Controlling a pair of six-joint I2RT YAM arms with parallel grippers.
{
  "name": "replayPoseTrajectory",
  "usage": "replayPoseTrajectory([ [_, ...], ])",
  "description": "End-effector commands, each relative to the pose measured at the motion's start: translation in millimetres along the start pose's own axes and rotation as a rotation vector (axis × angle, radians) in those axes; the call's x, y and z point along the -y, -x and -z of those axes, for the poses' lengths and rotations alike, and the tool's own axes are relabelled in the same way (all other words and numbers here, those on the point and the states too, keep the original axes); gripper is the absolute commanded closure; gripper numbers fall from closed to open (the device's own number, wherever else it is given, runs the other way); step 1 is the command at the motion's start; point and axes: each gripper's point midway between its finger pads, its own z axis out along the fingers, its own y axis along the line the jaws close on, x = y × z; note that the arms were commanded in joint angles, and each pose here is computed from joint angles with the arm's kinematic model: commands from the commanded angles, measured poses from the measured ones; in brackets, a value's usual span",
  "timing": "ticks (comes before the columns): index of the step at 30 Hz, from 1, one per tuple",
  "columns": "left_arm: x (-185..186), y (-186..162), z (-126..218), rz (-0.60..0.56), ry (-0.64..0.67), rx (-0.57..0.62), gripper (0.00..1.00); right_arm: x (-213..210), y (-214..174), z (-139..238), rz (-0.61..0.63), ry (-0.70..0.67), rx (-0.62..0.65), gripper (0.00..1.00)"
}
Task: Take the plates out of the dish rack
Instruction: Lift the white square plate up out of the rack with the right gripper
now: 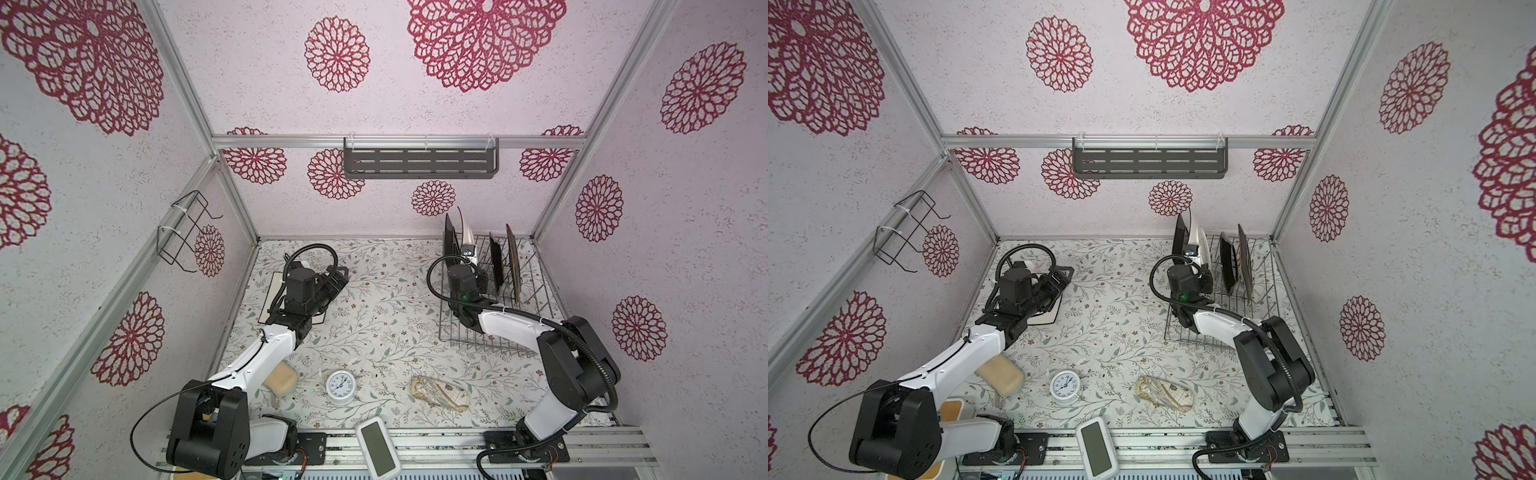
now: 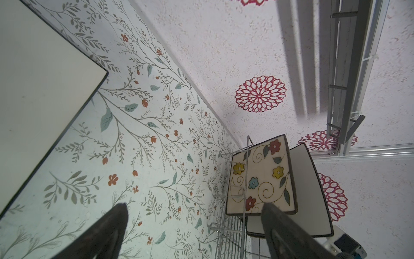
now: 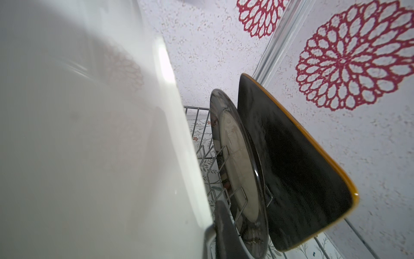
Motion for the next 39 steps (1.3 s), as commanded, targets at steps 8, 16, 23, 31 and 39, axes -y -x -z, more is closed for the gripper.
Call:
replayPoseTrajectory([
  [8,20.4,7.5,8.4,-0.027,-0.046,0.028,0.03,58.4,87.9,31.8,-0.282,-0.122,0.195,1.00],
  [16,22.3,5.9,9.4,-0.030,-0.050,0.026,0.03,60.8,97.2,41.5,-0.316,-0.081,0.205,1.00],
  [23,25.2,6.3,12.0,-0.032,-0.056,0.032,0.03,64.1,108.7,52.4,-0.351,-0.045,0.218,1.00],
  [31,26.6,4.3,12.5,-0.037,-0.059,0.030,0.03,66.2,127.7,70.4,-0.396,0.008,0.247,1.00],
  [39,30.0,3.3,12.2,-0.042,-0.069,0.030,0.03,72.6,149.1,90.6,-0.447,0.058,0.282,1.00],
])
